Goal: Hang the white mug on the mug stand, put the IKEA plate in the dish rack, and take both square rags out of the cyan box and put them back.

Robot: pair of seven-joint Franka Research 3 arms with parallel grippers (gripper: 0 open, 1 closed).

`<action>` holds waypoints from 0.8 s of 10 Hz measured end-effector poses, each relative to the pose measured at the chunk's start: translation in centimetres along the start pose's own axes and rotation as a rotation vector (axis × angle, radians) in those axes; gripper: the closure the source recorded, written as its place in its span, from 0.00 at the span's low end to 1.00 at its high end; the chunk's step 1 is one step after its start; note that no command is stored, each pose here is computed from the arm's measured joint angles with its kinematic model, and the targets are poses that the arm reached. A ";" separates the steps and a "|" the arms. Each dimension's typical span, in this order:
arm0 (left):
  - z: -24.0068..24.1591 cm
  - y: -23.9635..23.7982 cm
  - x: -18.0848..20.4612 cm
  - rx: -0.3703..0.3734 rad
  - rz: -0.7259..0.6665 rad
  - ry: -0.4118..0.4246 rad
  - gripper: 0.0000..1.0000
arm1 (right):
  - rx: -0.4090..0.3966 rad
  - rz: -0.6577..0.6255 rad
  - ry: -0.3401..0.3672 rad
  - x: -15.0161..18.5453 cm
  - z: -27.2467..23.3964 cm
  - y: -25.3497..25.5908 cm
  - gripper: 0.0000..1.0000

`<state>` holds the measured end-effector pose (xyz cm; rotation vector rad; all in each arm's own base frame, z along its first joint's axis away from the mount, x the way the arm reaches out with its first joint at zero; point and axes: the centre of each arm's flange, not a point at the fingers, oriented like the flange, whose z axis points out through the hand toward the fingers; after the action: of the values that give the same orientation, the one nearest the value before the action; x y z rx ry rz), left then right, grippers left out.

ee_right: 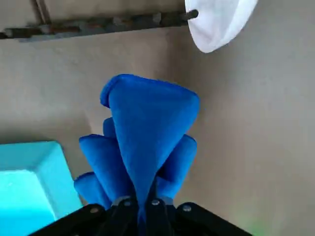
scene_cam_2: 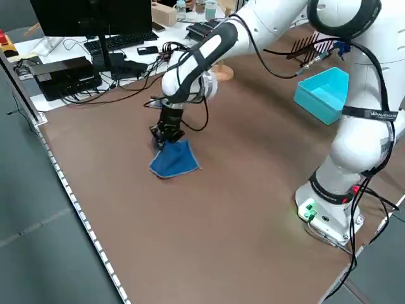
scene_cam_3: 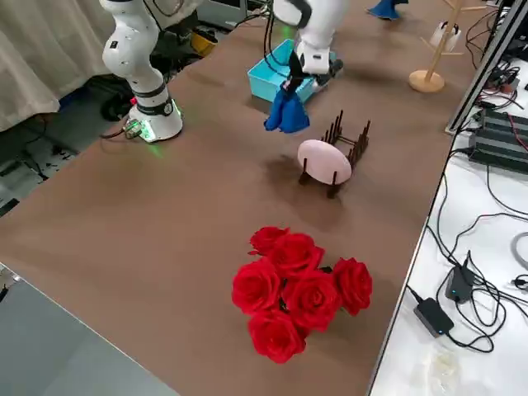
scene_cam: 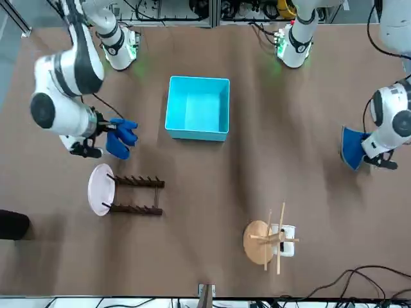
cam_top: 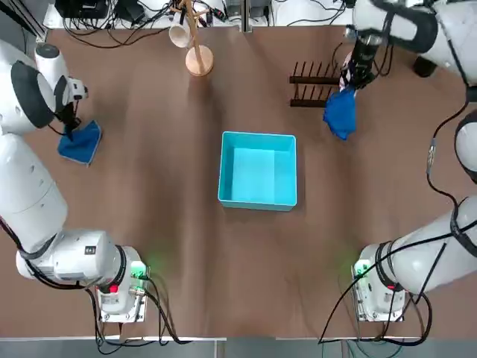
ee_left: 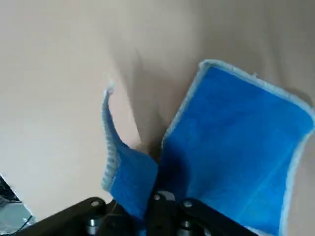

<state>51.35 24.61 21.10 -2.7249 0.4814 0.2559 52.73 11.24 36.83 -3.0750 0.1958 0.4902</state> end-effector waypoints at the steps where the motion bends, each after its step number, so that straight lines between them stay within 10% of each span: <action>1: -0.3 0.9 0.9 -0.015 -0.015 0.015 0.96 | 0.000 0.003 0.017 0.1 2.3 0.1 0.96; 8: -11.0 22.6 12.6 -0.155 -0.192 0.121 0.96 | 0.005 -0.191 0.136 4.1 10.1 13.3 0.96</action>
<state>56.05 -3.11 21.10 -2.9249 0.2369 0.0815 51.76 -2.04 25.89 -3.0802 -0.0943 0.2720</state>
